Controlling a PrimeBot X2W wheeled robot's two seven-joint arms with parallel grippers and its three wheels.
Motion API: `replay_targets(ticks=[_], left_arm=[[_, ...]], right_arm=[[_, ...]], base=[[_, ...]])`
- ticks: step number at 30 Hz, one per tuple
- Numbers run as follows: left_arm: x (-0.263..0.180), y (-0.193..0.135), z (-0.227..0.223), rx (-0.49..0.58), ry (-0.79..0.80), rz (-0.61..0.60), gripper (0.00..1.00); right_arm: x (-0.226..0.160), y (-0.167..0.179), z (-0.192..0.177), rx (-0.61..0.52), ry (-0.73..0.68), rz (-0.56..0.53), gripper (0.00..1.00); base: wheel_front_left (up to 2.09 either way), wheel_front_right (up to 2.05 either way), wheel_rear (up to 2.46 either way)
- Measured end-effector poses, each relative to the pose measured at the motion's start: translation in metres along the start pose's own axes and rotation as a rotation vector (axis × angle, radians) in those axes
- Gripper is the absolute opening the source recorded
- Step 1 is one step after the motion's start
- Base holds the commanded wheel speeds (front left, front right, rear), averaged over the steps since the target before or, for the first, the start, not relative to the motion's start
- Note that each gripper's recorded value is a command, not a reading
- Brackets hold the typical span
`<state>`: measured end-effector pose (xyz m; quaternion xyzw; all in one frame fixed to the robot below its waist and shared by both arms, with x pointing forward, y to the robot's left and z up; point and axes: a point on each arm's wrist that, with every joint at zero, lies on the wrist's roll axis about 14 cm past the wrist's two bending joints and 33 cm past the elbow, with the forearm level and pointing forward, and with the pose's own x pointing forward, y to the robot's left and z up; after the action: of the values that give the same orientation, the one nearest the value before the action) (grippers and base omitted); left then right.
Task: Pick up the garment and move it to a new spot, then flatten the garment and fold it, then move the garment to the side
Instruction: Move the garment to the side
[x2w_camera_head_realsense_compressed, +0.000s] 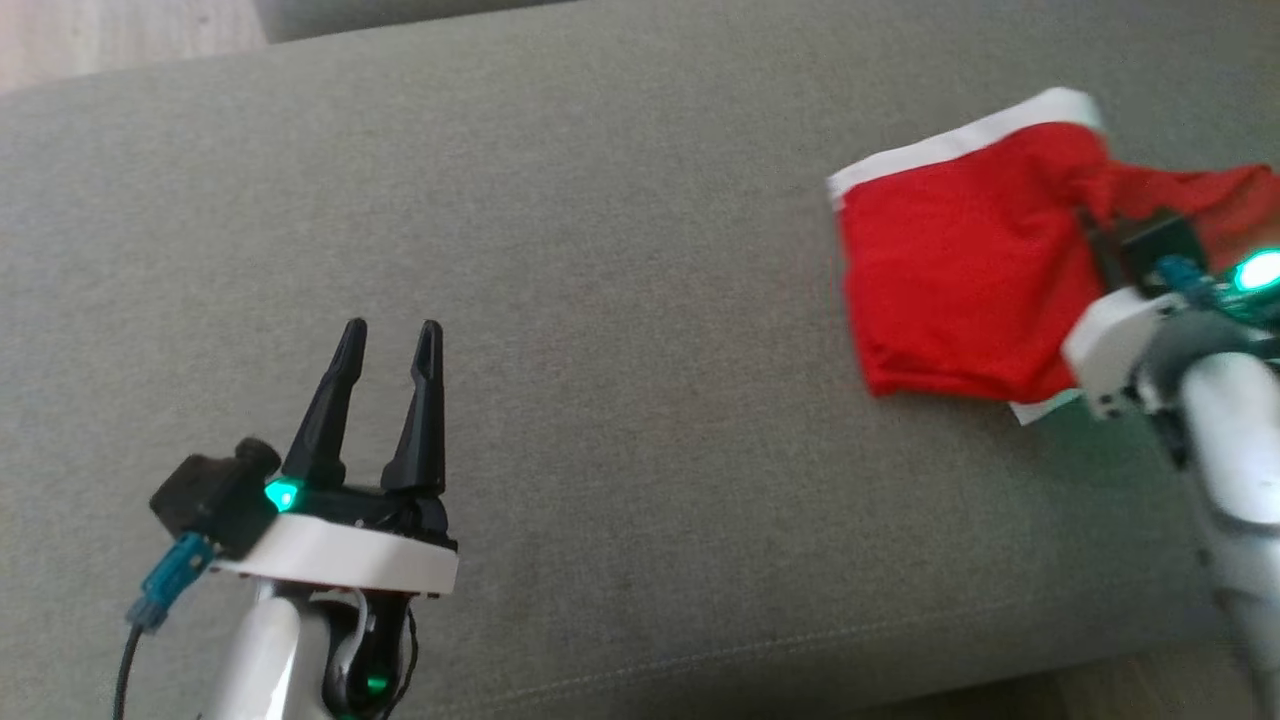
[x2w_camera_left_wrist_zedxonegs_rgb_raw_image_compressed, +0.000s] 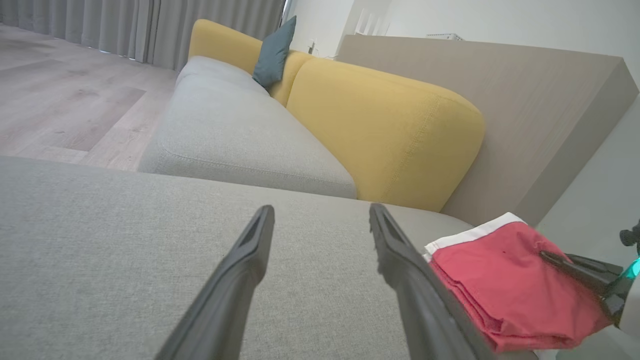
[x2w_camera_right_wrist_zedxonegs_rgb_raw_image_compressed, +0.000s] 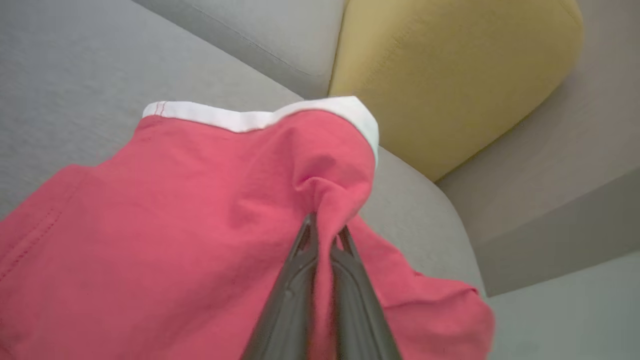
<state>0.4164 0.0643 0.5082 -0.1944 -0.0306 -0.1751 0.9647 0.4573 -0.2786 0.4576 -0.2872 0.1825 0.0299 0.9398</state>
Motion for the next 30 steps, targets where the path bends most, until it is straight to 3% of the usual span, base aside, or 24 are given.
replay_targets(ticks=[6,11,26,27,28,29,30], left_arm=[[0.005,0.0,-0.009,-0.004,0.019,-0.01,1.0],[0.013,0.003,-0.008,-0.008,0.011,-0.011,1.0],[0.016,0.017,-0.014,0.0,0.02,0.02,1.0],[0.017,0.017,-0.014,0.0,0.02,0.019,1.0],[0.017,0.017,-0.014,0.0,0.02,0.019,1.0],[0.017,0.017,-0.014,0.0,0.02,0.018,1.0],[0.017,0.016,-0.014,0.001,0.021,0.018,1.0]], right_arm=[[-0.014,-0.035,-0.025,-0.067,0.092,-0.067,0.0],[-0.018,-0.057,-0.023,-0.083,0.107,-0.122,0.0],[-0.023,-0.062,-0.025,-0.038,0.122,-0.178,0.0],[-0.024,-0.064,-0.024,-0.031,0.117,-0.187,0.18],[-0.025,-0.066,-0.022,-0.023,0.111,-0.195,0.93],[-0.025,-0.066,-0.021,-0.009,0.105,-0.203,1.0],[-0.026,-0.066,-0.019,-0.001,0.099,-0.207,1.0]], base=[[0.0,0.0,0.0],[0.0,0.0,0.0],[0.0,0.0,0.0],[0.0,0.0,0.0],[0.0,0.0,0.0],[0.0,0.0,0.0],[0.0,0.0,0.0]])
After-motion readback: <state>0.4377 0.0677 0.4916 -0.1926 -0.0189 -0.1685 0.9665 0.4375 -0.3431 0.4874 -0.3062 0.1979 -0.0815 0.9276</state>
